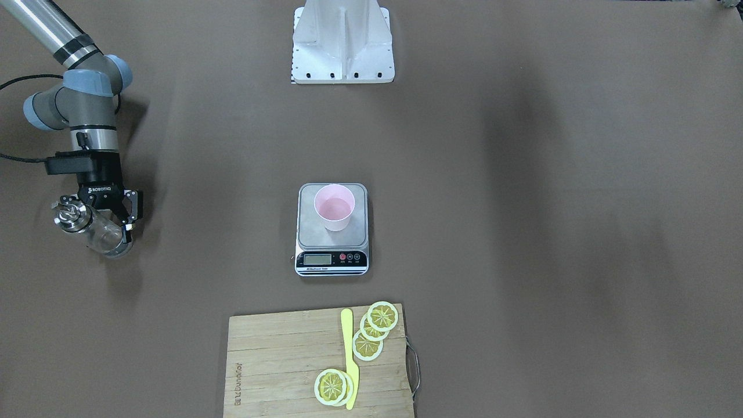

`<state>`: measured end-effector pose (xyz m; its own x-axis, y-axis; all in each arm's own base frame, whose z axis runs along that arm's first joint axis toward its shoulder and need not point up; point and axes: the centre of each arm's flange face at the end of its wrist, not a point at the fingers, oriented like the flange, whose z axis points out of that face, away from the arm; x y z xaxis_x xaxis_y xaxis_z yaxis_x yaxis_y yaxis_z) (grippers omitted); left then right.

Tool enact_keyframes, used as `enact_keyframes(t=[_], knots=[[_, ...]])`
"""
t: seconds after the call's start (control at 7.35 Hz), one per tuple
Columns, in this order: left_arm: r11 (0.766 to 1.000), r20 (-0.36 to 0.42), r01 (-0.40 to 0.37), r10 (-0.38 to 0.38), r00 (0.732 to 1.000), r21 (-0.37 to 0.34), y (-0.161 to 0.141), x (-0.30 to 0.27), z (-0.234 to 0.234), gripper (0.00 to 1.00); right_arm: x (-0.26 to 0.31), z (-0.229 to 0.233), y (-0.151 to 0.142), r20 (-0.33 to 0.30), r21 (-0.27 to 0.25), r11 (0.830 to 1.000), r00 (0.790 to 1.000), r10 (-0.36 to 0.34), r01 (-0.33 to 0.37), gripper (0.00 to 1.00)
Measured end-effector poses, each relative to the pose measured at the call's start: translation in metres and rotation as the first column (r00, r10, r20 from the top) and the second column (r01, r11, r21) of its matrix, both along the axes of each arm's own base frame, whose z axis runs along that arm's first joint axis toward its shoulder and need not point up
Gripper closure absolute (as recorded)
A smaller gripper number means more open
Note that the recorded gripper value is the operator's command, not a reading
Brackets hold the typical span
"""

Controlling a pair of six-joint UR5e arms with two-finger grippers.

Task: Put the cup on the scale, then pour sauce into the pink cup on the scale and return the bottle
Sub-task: 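Lower the glass bottle onto the table with the right gripper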

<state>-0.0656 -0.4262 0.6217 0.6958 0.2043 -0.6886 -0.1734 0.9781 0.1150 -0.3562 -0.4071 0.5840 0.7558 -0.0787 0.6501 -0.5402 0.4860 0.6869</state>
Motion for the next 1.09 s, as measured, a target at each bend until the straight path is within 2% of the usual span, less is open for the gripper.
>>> enact_keyframes(t=[0.14, 0.27, 0.68, 1.09], knots=[[1.0, 0.0, -0.001, 0.001, 1.0, 0.0, 0.0, 0.0, 0.0, 0.02, 0.0, 0.004, 0.0, -0.01, 0.0, 1.0, 1.0, 0.007, -0.007, 0.07], [1.0, 0.0, -0.001, 0.001, 1.0, 0.001, 0.0, 0.0, -0.001, 0.02, 0.0, 0.01, -0.001, -0.029, 0.004, 1.0, 0.999, 0.024, -0.024, 0.0], [1.0, 0.0, 0.0, 0.0, 1.0, 0.004, 0.0, 0.0, -0.002, 0.02, -0.005, 0.019, -0.001, -0.078, 0.022, 0.999, 0.996, 0.035, -0.033, 0.0], [1.0, 0.0, 0.0, 0.0, 1.0, 0.004, 0.0, 0.0, -0.002, 0.02, -0.005, 0.009, 0.0, -0.064, 0.033, 0.999, 0.997, 0.033, -0.031, 0.0]])
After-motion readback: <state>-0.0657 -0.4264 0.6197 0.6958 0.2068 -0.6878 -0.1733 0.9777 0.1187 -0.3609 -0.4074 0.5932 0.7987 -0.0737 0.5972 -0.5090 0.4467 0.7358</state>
